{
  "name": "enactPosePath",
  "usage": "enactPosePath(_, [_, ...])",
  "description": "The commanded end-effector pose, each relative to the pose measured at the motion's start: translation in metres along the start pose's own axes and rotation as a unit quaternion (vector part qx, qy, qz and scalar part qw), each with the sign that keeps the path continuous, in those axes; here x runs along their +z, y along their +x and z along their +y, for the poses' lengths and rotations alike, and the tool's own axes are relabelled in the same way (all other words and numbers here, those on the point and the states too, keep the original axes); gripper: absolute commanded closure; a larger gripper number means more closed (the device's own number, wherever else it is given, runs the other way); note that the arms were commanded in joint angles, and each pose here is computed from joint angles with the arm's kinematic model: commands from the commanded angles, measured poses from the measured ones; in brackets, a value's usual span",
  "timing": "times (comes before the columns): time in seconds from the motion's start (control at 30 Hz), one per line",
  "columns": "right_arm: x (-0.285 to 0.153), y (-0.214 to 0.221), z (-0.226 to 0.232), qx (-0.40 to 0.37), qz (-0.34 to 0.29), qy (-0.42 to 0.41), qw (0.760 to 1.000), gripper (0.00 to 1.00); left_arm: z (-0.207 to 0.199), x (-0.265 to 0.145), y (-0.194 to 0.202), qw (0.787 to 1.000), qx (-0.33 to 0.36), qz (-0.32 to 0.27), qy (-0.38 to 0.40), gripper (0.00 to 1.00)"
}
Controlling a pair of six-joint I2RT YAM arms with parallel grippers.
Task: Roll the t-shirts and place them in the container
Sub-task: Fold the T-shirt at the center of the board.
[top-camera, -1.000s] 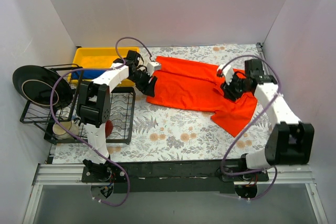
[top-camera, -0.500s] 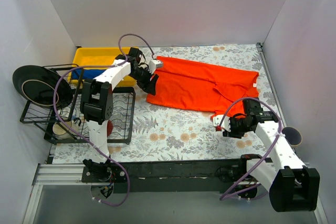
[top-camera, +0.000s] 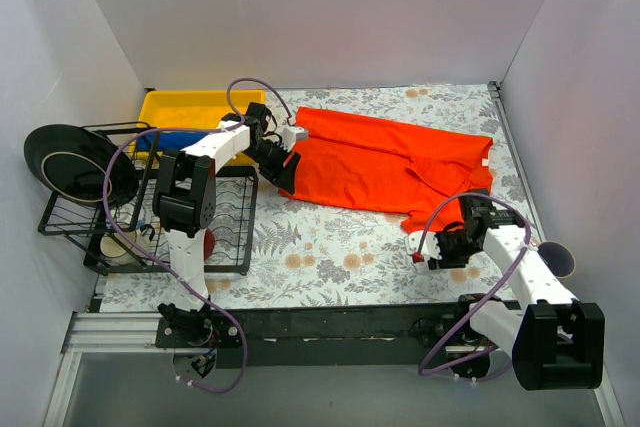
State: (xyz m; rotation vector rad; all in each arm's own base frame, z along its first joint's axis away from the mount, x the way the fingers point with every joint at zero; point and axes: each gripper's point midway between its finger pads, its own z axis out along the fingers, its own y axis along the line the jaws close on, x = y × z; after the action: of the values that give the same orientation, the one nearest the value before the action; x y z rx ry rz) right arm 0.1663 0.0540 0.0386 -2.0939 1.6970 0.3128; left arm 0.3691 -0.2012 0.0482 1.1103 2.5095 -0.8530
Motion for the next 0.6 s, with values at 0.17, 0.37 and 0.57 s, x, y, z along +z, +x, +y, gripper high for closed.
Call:
enactPosePath(0.17, [0.003, 0.018, 0.002, 0.037, 0.017, -0.003, 0.999, 0.55, -0.009, -0.022, -0.021, 0.999, 0.016, -0.030, -0.017, 0.49])
enactPosePath(0.37, [0.008, 0.031, 0.012, 0.038, 0.034, -0.009, 0.999, 0.54, -0.007, -0.021, -0.019, 0.999, 0.014, -0.025, -0.020, 0.48])
enactPosePath(0.57, [0.014, 0.044, 0.013, 0.044, 0.047, -0.004, 0.998, 0.54, -0.006, -0.020, -0.017, 1.000, 0.010, -0.019, -0.020, 0.49])
